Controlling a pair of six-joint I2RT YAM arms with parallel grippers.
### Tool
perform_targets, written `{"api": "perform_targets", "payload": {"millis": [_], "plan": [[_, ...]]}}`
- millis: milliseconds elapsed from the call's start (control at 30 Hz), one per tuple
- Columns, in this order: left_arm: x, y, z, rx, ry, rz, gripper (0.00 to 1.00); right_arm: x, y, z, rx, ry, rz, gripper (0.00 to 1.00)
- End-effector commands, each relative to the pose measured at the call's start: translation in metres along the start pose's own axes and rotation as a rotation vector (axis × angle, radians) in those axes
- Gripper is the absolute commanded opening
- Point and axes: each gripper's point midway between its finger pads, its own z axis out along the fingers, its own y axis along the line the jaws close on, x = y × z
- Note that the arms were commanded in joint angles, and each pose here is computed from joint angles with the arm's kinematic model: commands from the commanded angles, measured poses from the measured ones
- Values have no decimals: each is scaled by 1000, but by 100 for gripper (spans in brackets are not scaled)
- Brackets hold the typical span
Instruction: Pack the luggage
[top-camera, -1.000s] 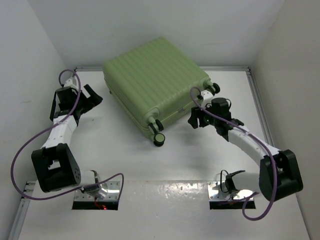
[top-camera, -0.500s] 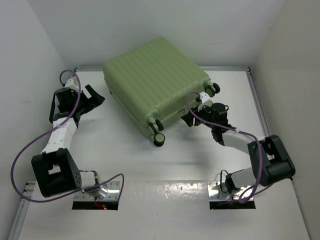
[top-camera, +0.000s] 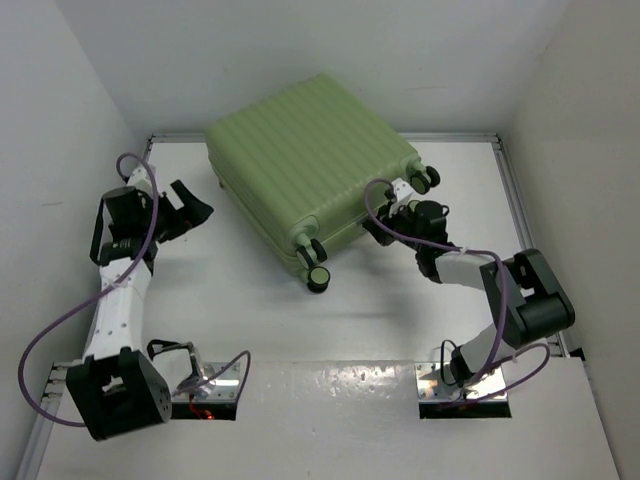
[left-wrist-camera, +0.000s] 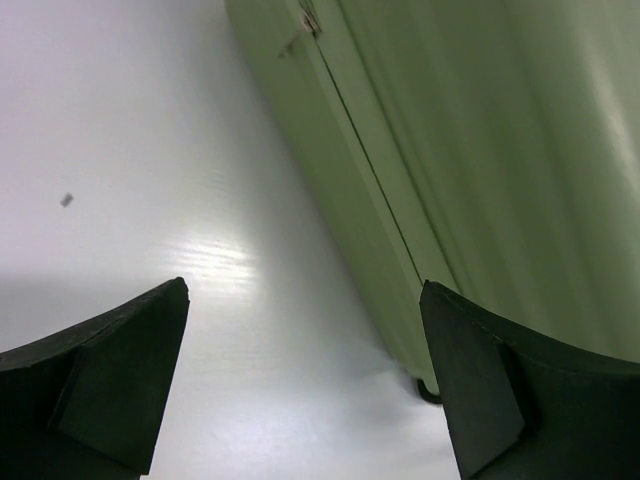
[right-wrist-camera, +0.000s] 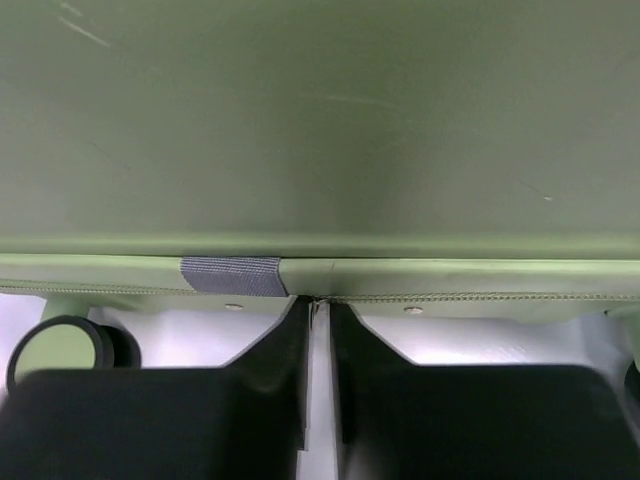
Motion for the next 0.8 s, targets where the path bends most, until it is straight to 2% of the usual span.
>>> {"api": "perform_targets", "payload": {"millis": [0, 67, 167, 333, 533, 600, 767], "plan": [[24, -20, -24, 49, 60, -14, 100, -45, 10, 12, -42, -129, -71, 5], [37, -31, -29, 81, 111, -25, 100, -41, 14, 15, -49, -117, -83, 0], [46, -42, -32, 99, 145, -7, 100, -45, 20, 23, -63, -121, -96, 0], [39, -50, -32, 102, 138, 11, 100, -63, 34, 39, -82, -151, -128, 0], [37, -81, -28, 148, 166, -15, 100, -75, 59, 62, -97, -170, -129, 0], [34, -104, -32, 192, 166, -9, 100, -77, 71, 68, -112, -174, -132, 0], [47, -122, -32, 195, 236, -24, 100, -68, 83, 72, -104, -155, -135, 0]]}}
